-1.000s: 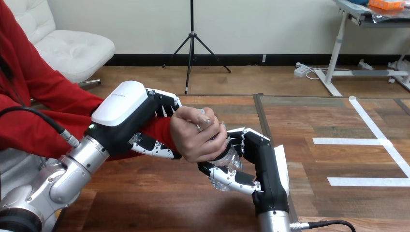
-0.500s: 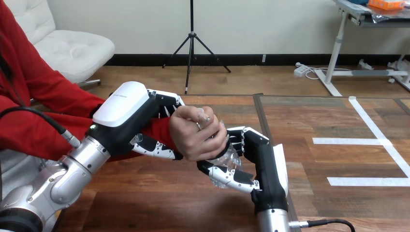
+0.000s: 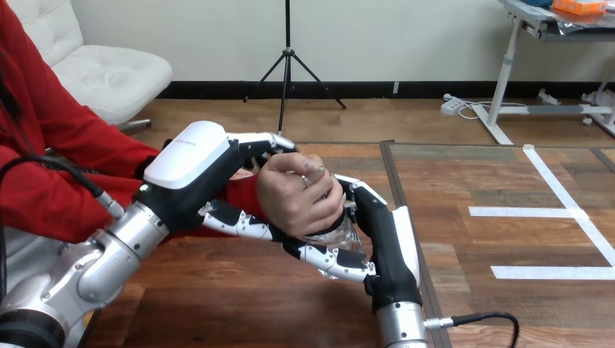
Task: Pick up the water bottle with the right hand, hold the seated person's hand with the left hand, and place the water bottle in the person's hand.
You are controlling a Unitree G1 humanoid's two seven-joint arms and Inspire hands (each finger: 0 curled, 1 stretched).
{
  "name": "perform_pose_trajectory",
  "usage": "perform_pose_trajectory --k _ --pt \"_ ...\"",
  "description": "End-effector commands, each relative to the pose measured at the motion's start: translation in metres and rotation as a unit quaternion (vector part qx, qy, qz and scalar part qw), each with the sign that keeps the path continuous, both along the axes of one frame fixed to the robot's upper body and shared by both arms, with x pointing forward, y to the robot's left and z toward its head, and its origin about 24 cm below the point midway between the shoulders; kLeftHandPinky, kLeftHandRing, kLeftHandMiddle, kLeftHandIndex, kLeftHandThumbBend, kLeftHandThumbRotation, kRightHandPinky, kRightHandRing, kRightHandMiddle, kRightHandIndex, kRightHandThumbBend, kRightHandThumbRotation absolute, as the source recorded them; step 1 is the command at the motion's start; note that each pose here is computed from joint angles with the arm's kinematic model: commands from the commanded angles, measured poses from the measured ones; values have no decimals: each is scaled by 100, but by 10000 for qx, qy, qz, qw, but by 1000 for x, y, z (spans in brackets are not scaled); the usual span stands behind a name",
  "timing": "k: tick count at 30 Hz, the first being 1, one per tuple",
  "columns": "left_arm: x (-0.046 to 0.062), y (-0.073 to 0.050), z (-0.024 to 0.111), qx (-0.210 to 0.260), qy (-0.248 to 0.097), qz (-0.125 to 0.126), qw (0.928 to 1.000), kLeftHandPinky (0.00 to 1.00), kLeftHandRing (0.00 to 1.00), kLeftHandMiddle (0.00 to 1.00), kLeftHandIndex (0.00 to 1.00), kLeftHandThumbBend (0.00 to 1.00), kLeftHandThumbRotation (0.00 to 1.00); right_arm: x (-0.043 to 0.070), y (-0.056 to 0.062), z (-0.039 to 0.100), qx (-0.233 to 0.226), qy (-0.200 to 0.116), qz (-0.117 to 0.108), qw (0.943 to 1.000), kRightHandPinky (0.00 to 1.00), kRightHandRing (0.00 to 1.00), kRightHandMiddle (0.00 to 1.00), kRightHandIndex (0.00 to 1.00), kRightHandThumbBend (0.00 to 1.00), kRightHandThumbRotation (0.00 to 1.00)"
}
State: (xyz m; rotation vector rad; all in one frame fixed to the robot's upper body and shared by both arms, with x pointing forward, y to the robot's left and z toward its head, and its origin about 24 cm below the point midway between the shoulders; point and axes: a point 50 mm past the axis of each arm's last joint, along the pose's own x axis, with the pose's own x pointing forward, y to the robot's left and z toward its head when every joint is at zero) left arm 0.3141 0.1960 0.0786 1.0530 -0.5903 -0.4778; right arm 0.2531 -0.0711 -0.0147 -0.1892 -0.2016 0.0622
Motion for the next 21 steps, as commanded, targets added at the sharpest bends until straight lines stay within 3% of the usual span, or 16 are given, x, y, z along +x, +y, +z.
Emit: perform_pose_trajectory --k 1,8,21 --pt "6 -14 27 -158 -474 -296 9983 75 83 88 90 99 45 -4 43 18 579 -88 338 9977 98 98 99 99 100 51" --pt "5 -14 29 -38 -524 -270 9983 88 92 95 97 100 53 -5 42 18 558 17 324 9979 100 100 100 100 100 58" --pt "1 -13 33 98 -529 -214 9983 98 99 100 100 100 58 -5 42 18 488 28 244 9985 100 100 100 100 100 65"
